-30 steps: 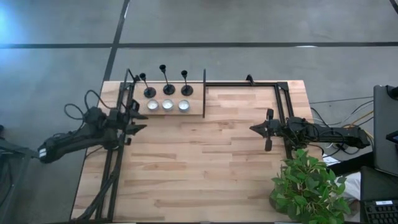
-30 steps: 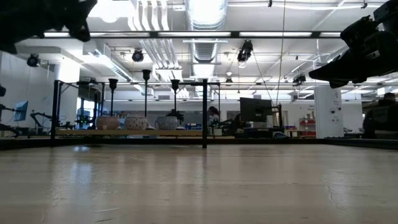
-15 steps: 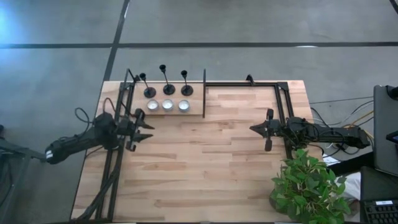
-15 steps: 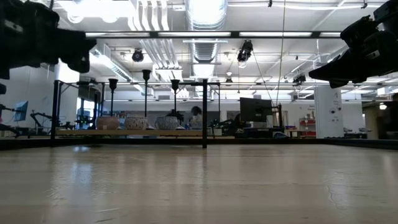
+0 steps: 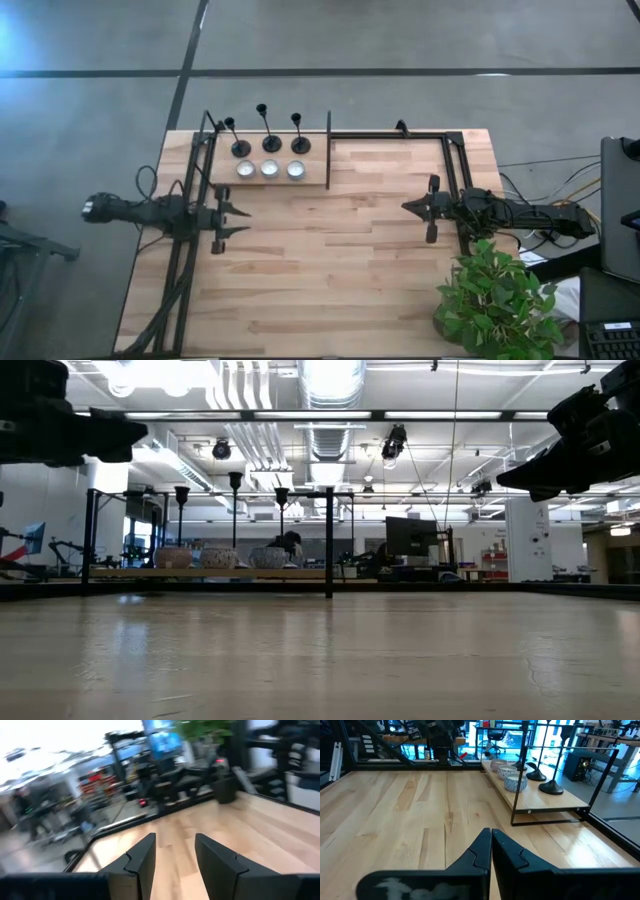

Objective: Pick & Place candle stick holders
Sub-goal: Return to Home Position

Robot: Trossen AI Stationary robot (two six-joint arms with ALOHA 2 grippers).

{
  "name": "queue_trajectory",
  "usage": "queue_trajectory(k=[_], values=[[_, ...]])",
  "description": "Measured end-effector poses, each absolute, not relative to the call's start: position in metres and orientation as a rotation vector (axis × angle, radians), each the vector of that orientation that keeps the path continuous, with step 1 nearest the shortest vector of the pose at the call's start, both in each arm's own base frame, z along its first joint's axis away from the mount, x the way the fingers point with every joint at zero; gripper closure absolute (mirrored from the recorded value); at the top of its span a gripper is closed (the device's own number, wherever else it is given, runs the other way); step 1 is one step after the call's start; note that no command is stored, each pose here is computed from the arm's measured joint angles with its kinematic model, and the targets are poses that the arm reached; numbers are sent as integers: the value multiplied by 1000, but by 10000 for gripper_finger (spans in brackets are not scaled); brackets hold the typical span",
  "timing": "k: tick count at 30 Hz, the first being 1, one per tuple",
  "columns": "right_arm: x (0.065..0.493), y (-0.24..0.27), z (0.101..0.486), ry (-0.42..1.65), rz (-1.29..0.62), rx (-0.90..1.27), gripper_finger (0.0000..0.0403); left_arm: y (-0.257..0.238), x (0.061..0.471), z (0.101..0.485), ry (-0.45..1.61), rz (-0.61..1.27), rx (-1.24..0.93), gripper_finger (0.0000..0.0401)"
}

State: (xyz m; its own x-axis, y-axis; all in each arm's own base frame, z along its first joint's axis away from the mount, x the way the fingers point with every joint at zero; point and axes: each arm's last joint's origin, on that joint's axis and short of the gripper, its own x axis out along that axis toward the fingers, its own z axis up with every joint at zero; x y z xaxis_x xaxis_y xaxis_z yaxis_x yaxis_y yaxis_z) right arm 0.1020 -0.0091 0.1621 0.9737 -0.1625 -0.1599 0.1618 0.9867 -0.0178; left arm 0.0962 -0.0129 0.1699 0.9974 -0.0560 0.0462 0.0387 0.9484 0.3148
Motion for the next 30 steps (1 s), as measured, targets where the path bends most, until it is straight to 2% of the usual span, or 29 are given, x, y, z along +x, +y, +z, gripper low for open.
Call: queue_trajectory(k=[4,30], values=[[102,-9,162,162,-164,-5,394,-15,96,168,-41,-109,305,258],[102,-9,162,162,-164,-5,394,-3,97,168,-30,16,244,258]])
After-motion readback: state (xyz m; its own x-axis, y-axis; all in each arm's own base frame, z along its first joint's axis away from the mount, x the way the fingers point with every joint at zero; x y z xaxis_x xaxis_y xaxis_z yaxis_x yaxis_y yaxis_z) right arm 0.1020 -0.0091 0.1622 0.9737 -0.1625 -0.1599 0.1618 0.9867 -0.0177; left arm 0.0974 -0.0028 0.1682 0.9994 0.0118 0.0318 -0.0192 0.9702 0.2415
